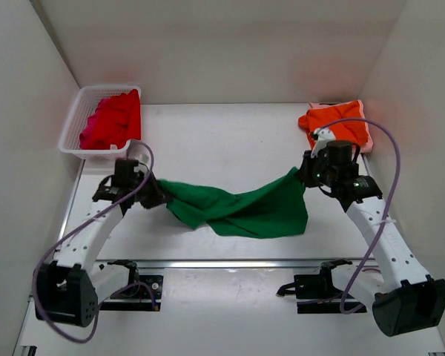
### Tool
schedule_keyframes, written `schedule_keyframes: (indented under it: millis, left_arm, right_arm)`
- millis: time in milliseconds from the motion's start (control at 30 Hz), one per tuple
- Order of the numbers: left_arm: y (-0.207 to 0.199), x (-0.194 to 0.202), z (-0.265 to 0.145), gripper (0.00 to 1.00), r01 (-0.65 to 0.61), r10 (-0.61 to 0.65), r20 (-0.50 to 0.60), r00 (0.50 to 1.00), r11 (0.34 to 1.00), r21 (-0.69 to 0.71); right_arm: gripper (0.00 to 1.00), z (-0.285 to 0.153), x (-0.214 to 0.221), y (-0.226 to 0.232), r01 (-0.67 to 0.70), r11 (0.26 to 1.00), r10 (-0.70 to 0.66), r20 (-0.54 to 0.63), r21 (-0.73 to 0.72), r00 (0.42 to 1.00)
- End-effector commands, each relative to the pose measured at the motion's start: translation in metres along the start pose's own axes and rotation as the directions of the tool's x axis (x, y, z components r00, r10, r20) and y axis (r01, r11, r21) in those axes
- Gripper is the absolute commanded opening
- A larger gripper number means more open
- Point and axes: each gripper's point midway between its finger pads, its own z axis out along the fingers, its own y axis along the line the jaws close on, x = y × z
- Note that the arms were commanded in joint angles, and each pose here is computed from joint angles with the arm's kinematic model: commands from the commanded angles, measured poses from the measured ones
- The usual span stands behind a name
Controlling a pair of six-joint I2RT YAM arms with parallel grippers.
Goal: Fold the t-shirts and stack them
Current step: Flatten out the tshirt
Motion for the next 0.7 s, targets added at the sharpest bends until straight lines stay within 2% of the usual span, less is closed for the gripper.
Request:
schedule_keyframes:
  millis: [0,67,167,200,267,333,367,433,567,667]
  left_arm:
    - [0.048,0.057,0.03,0.0,-0.016,0.004,-0.16,0.987,0.997,-0.07]
    - [0.068,0.073,0.039,0.23,-0.028,0.0,-0.23,0.973,0.992,-0.119]
    - [0.075,0.075,0.041,0.31,-0.075,0.031,-0.277,0.96,0.986,-0.15]
    - [0.072,0.068,0.04,0.31,-0.084,0.045,-0.256,0.966,0.986,-0.145]
    - [0.067,0.062,0.039,0.31,-0.077,0.045,-0.229,0.972,0.988,-0.131]
    - [0.059,0.056,0.034,0.24,-0.07,0.047,-0.2,0.979,0.992,-0.109]
    - [0.055,0.057,0.033,0.18,-0.069,0.047,-0.2,0.979,0.992,-0.104]
    - [0.05,0.054,0.03,0.0,-0.067,0.048,-0.194,0.98,0.993,-0.092]
    - [0.031,0.052,0.018,0.0,-0.039,0.034,-0.2,0.979,0.999,-0.019]
    - [-0.01,0.01,0.0,0.0,-0.063,0.067,-0.05,0.997,0.994,0.088]
  right_arm:
    - [0.0,0.021,0.039,0.002,-0.015,1.0,0.013,-0.094,-0.024,0.996]
    - [0.0,0.029,0.065,0.002,-0.028,0.999,0.023,-0.159,-0.029,0.987]
    - [0.0,0.036,0.086,-0.002,-0.044,0.999,0.04,-0.196,-0.018,0.98]
    - [0.0,0.036,0.085,-0.003,-0.043,0.999,0.038,-0.188,-0.022,0.981]
    - [0.0,0.037,0.087,-0.004,-0.052,0.998,0.047,-0.188,-0.026,0.981]
    - [0.0,0.038,0.088,-0.004,-0.05,0.998,0.045,-0.191,-0.026,0.981]
    - [0.0,0.038,0.087,-0.006,-0.061,0.998,0.056,-0.191,-0.018,0.98]
    - [0.01,0.039,0.087,-0.007,-0.057,0.998,0.053,-0.193,-0.016,0.98]
    - [0.0,0.041,0.086,-0.008,-0.052,0.999,0.049,-0.187,-0.013,0.981]
    - [0.0,0.038,0.069,-0.01,-0.037,0.999,0.036,-0.144,-0.009,0.989]
